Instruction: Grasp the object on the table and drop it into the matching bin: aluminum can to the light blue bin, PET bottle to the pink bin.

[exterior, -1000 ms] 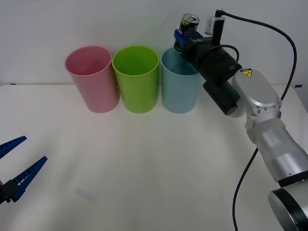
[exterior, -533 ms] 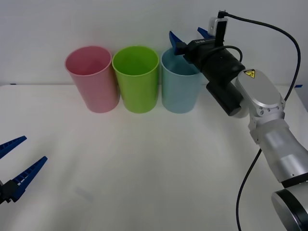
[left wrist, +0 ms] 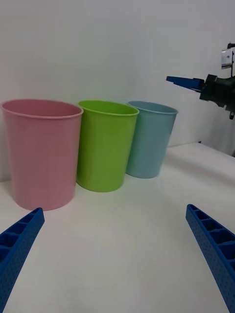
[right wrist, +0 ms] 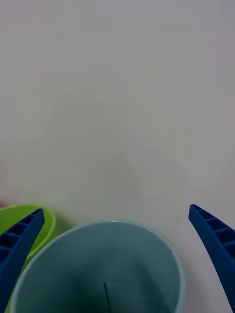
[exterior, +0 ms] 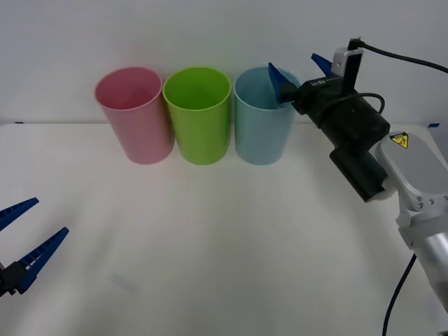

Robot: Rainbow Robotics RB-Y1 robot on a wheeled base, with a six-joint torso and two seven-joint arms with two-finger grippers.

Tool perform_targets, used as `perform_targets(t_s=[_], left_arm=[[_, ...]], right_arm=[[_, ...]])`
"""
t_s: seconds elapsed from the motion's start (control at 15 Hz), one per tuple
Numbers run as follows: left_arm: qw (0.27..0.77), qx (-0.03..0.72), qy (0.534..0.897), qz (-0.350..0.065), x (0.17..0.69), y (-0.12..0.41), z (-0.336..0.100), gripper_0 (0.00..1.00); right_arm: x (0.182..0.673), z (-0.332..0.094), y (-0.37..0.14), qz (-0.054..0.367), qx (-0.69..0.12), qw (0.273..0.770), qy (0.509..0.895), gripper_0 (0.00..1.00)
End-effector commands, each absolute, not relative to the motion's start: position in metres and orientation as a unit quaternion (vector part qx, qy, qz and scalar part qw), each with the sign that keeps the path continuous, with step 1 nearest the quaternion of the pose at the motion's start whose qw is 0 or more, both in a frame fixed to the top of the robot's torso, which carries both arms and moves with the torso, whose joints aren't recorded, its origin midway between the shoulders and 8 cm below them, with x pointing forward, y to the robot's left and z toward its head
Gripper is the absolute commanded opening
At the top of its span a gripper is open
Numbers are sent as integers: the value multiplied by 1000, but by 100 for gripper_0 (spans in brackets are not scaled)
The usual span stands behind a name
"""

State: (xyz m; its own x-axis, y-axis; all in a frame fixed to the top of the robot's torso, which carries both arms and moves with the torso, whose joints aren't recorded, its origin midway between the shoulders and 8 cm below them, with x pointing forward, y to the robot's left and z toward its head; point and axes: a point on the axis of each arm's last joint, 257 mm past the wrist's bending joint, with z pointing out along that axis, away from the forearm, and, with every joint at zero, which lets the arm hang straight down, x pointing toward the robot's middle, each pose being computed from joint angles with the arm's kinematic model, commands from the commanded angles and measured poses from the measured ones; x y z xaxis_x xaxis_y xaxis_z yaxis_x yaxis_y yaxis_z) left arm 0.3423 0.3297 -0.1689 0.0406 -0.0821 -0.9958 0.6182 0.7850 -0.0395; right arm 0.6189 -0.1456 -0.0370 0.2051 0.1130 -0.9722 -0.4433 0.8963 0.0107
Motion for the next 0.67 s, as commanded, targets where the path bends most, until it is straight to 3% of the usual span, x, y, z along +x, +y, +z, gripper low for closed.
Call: perform_targets(t_s=[0.07,0.4,0.67], left_arm=[[691,208,645,-253,342,330,-169,100],[691,208,645,-253,342,330,-169,100],[691,208,645,-253,342,330,-169,100]], right_arm=[[586,-57,-168,169,-148,759,611,100],[539,-98,-214,141,-161,741,636,100],[509,-134,-232,150,-192,714,657,100]])
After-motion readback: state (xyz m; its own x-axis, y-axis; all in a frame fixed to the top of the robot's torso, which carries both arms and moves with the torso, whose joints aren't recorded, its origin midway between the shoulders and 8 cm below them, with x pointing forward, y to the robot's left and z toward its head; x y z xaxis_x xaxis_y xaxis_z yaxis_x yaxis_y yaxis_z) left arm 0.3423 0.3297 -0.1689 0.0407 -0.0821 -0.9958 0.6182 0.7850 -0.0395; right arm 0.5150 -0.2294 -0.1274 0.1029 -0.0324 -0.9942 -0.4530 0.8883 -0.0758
